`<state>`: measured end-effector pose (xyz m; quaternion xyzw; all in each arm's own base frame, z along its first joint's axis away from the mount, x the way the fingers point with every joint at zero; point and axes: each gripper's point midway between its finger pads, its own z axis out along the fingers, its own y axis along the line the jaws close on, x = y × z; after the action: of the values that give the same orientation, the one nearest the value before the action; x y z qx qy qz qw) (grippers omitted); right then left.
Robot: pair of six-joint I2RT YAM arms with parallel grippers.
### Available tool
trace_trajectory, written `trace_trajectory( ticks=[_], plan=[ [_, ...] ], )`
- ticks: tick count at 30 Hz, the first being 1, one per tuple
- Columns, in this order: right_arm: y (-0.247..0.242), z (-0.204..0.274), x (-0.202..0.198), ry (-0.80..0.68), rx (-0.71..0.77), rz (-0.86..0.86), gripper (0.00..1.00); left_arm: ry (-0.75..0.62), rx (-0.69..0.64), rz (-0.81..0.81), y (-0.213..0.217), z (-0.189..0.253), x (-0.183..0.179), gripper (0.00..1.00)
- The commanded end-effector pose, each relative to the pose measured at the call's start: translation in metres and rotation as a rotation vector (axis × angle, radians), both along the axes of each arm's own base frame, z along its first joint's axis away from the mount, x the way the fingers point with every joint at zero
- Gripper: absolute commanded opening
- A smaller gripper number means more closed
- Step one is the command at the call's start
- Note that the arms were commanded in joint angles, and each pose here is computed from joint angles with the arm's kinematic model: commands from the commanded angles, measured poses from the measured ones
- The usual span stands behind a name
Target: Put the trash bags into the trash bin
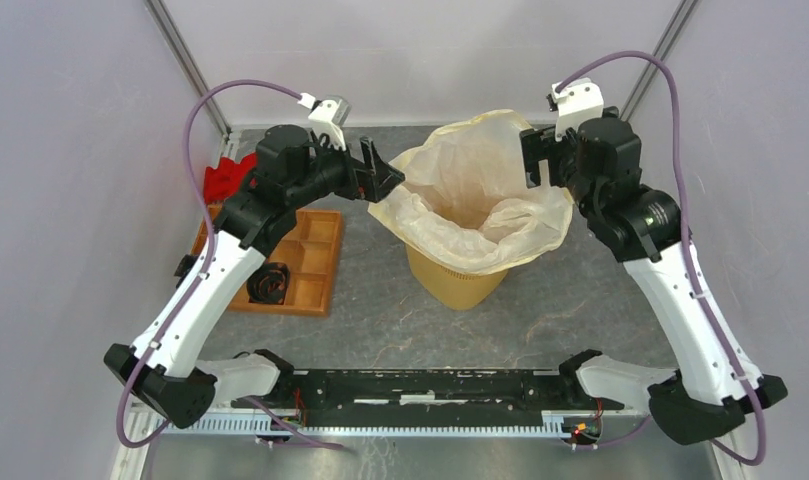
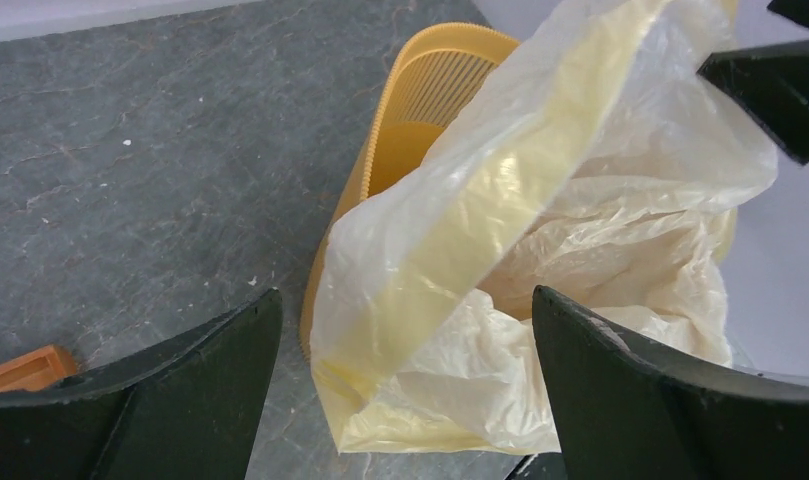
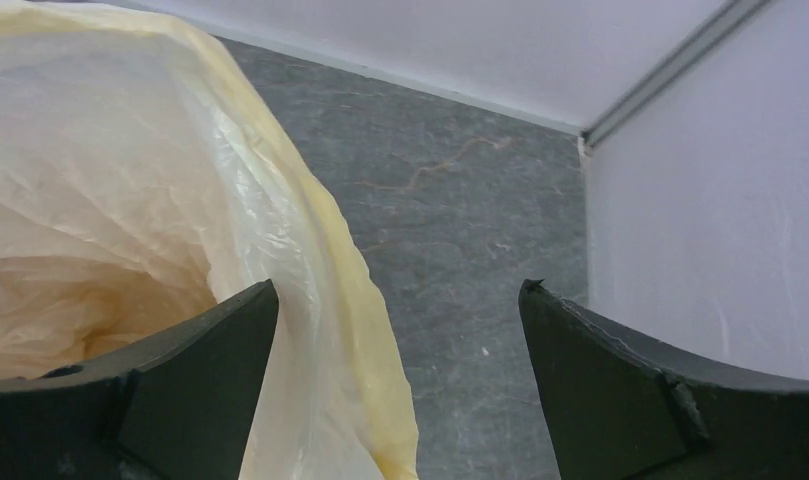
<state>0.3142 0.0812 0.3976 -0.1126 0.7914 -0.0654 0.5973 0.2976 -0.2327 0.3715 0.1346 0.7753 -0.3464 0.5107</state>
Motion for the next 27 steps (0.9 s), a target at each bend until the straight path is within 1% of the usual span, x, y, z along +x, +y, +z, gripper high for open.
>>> trace_trajectory(
  ticks=[1,4,6,7,9,10,14,16,17,19,21,22,25,27],
  plan=[
    [0.018,0.030,0.015,-0.060,0.090,0.201,0.98,-0.122,0.050,-0.052,-0.004,0.027,0.002,1.00],
    [0.015,0.019,0.024,-0.049,0.190,0.255,0.97,-0.117,0.061,-0.076,-0.011,0.024,0.006,1.00],
    [0.008,0.015,0.027,-0.057,0.261,0.271,0.78,-0.100,0.067,-0.056,-0.012,0.020,0.013,0.98],
    [0.007,0.012,0.027,-0.055,0.300,0.276,0.72,-0.088,0.067,-0.033,-0.011,0.019,0.018,0.95],
    [0.006,0.007,0.028,-0.057,0.348,0.314,0.68,-0.068,0.054,-0.010,-0.013,0.020,0.026,0.90],
    [0.007,0.006,0.028,-0.055,0.360,0.326,0.67,-0.059,0.047,-0.033,-0.019,0.020,0.027,0.87],
    [0.006,0.000,0.028,-0.062,0.386,0.363,0.58,-0.047,0.054,-0.010,-0.022,0.018,0.039,0.82],
    [0.007,-0.004,0.028,-0.057,0.399,0.379,0.49,-0.048,0.057,-0.014,-0.024,0.017,0.043,0.80],
    [0.009,-0.006,0.028,-0.052,0.405,0.391,0.48,-0.046,0.055,-0.043,-0.029,0.016,0.042,0.83],
    [0.013,-0.009,0.028,-0.047,0.415,0.415,0.47,-0.048,0.048,-0.120,-0.039,0.016,0.035,0.92],
    [0.014,-0.013,0.027,-0.039,0.416,0.421,0.48,-0.087,0.056,-0.183,-0.044,0.020,0.023,0.99],
    [0.014,-0.013,0.026,-0.037,0.412,0.421,0.48,-0.111,0.068,-0.191,-0.045,0.019,0.019,1.00],
    [0.013,-0.013,0.023,-0.038,0.403,0.422,0.49,-0.261,0.076,-0.144,-0.033,0.035,0.009,1.00],
    [0.013,-0.010,0.021,-0.046,0.403,0.423,0.49,-0.364,0.120,-0.099,-0.035,0.043,0.006,1.00]
  ],
)
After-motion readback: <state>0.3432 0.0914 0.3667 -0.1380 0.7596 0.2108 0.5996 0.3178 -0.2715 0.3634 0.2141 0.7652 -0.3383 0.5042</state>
